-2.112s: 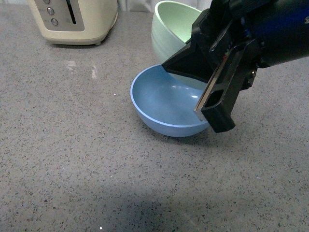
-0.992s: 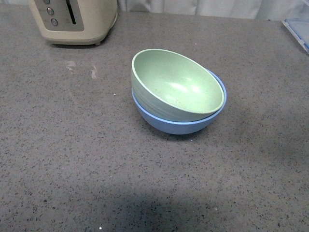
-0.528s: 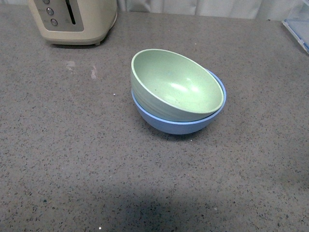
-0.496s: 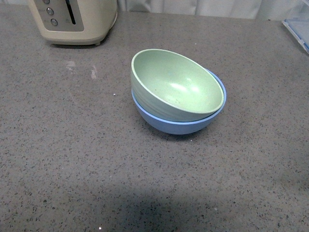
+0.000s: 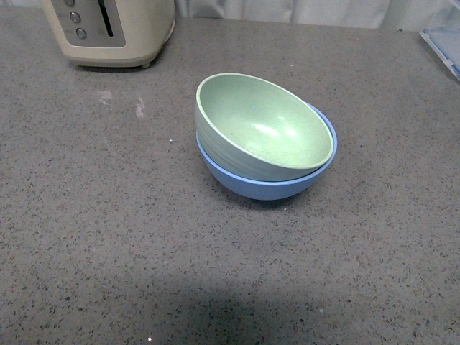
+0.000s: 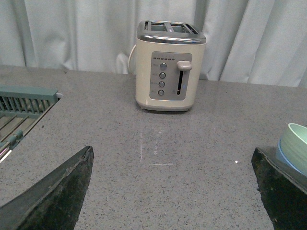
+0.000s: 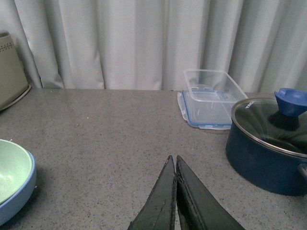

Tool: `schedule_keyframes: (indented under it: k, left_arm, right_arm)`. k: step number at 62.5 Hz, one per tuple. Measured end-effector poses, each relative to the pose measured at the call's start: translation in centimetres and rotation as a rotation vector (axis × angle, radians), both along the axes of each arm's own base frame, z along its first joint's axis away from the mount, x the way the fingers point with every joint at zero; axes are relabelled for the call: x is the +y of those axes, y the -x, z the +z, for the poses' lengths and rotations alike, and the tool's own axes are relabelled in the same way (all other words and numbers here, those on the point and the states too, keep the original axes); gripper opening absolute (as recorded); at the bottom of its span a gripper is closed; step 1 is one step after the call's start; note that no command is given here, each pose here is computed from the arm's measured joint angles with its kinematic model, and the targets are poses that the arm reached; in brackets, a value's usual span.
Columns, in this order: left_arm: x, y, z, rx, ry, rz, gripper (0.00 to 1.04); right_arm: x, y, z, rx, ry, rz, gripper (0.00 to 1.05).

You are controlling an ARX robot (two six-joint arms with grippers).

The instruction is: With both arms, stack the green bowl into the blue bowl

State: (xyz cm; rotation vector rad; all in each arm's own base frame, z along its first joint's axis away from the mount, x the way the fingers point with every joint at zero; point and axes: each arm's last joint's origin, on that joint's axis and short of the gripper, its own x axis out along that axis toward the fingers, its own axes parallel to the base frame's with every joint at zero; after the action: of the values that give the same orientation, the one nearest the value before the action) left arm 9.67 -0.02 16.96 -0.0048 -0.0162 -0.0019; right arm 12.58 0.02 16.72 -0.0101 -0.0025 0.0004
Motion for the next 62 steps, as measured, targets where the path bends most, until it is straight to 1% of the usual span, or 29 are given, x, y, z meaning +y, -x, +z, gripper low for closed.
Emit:
schedule_keyframes:
  k: [44,51,62]
  left_arm:
    - [0.0,0.0,0.0,0.000,0.000,0.000,0.98]
    - [0.0,0.0,0.0,0.000,0.000,0.000,0.98]
    - [0.0,0.0,0.0,0.000,0.000,0.000,0.98]
  right_arm:
    - [0.0,1.7,0.1,-0.006,0.000,0.000,0.01]
    - [0.0,2.6,-0.4,0.031,0.000,0.002,0.01]
    - [0.0,2.8,-0.2,-0.003,0.000,0.003,0.01]
